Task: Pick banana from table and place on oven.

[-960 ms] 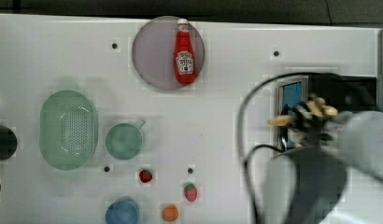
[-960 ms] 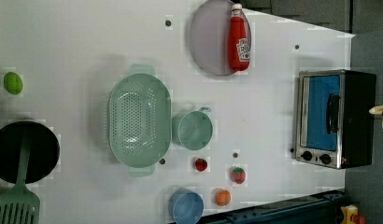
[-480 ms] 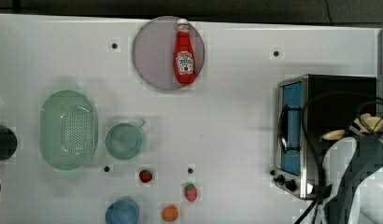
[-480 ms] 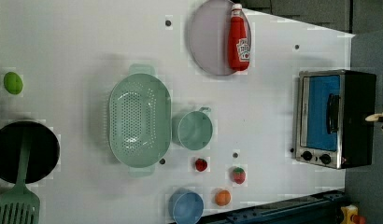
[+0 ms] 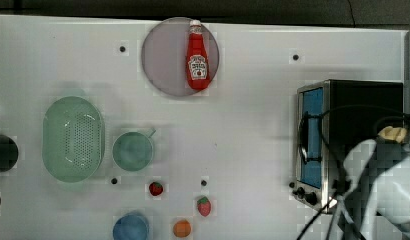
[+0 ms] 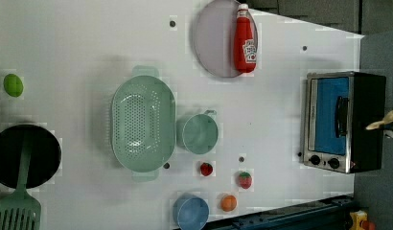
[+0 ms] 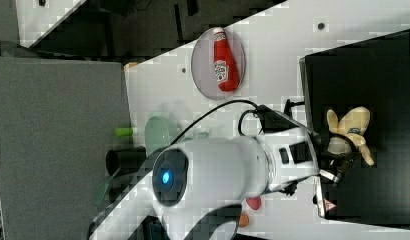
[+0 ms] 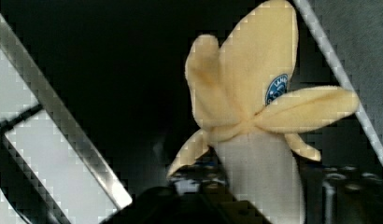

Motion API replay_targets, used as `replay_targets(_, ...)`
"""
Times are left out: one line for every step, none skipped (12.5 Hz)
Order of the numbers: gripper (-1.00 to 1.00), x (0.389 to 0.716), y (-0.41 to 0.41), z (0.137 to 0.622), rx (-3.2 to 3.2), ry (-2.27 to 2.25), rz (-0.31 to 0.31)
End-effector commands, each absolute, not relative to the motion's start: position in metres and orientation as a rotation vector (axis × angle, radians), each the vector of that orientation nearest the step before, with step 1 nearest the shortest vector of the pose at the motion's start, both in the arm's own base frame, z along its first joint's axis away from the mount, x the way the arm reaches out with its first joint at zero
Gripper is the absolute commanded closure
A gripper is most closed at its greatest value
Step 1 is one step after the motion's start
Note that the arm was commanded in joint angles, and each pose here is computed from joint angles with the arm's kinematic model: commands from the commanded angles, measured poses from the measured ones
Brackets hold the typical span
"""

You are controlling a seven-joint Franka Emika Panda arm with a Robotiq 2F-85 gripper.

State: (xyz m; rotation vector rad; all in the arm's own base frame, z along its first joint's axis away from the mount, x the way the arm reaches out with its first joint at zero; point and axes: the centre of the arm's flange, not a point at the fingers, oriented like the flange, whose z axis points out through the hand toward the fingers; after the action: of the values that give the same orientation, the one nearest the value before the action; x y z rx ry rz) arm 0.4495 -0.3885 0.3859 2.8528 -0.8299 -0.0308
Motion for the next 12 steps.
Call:
replay_targets(-0.41, 0.460, -0.377, 0.406, 2.886, -0.731, 0.047)
replay_targets(-0.64, 0.461, -0.377, 0.407, 2.885, -0.727, 0.055)
replay_targets(-0.86, 0.465, -0.375, 0.412, 2.883, -0.717, 0.070)
replay_targets(-0.99, 0.469, -0.375, 0.421, 2.880, -0.710, 0.088)
replay_targets(-1.00, 0.474, -0.374, 0.434, 2.877, -0.699, 0.120)
replay_targets(-1.00, 0.479, -0.371, 0.451, 2.877, -0.690, 0.148)
replay_targets(-1.00, 0.481, -0.367, 0.467, 2.891, -0.685, 0.148)
replay_targets(-1.00, 0.482, -0.359, 0.484, 2.917, -0.676, 0.127)
replay_targets(-1.00, 0.484, -0.347, 0.503, 2.944, -0.661, 0.111)
replay_targets(-1.00, 0.487, -0.333, 0.524, 2.969, -0.650, 0.101)
replay_targets(-1.00, 0.490, -0.316, 0.546, 2.989, -0.653, 0.104)
replay_targets(-1.00, 0.493, -0.297, 0.565, 2.999, -0.693, 0.120)
